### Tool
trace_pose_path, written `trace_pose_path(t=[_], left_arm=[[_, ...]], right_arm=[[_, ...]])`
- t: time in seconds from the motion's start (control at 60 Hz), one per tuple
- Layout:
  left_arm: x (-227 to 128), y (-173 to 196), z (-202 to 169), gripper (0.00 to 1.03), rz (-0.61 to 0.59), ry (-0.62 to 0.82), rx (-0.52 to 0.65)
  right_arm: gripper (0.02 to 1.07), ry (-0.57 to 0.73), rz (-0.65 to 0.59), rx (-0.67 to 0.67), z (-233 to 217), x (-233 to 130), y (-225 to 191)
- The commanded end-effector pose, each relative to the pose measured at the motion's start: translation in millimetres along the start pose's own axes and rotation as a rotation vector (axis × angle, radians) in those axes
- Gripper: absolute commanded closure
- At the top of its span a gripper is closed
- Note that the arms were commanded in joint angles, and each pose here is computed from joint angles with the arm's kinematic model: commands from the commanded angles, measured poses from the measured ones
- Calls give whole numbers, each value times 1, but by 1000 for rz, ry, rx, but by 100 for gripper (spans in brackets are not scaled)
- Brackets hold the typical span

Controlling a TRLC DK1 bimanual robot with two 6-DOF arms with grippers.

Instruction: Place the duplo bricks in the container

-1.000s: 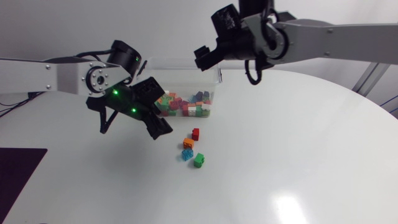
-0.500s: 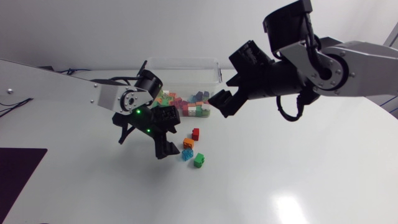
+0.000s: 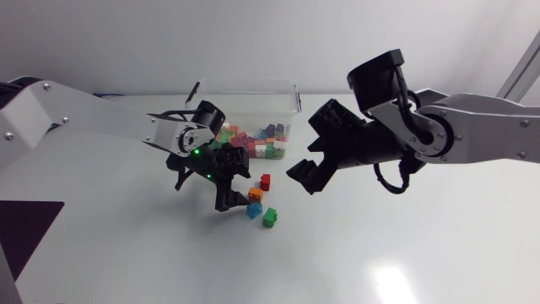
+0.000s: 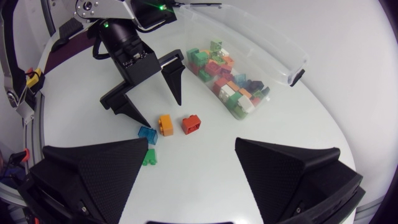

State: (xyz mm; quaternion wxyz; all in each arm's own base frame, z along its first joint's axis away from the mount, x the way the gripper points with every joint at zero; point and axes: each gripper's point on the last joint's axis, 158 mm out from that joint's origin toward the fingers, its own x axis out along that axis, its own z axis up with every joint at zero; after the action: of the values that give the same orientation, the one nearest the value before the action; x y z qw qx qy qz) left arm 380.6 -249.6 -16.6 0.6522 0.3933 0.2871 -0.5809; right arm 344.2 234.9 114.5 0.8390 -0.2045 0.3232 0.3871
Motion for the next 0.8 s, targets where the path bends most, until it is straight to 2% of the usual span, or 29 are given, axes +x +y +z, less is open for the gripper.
trace_pose_path(t=[0.0,0.083,0.167,0.283,0.3,0.483,0.667,0.783], left_arm=[[9,-1,2,15,-26,-24,58],[9,0,5,18,-30,-41,62],[10,1,7,29,-31,-46,64],[13,2,10,65,-45,-57,60],[14,1,10,66,-48,-60,61],[25,-12,7,67,-110,-42,63],[27,-36,-1,70,-242,8,61],[27,-38,-4,71,-252,12,57]], right_arm=[[6,39,34,-25,-16,13,11],[6,61,45,-26,-23,20,14],[6,73,54,-31,-26,23,17],[6,85,64,-35,-29,28,20],[6,85,64,-36,-29,29,20],[7,110,79,-37,-36,41,23],[7,124,87,-59,-38,53,22],[7,138,98,-86,-43,65,21]])
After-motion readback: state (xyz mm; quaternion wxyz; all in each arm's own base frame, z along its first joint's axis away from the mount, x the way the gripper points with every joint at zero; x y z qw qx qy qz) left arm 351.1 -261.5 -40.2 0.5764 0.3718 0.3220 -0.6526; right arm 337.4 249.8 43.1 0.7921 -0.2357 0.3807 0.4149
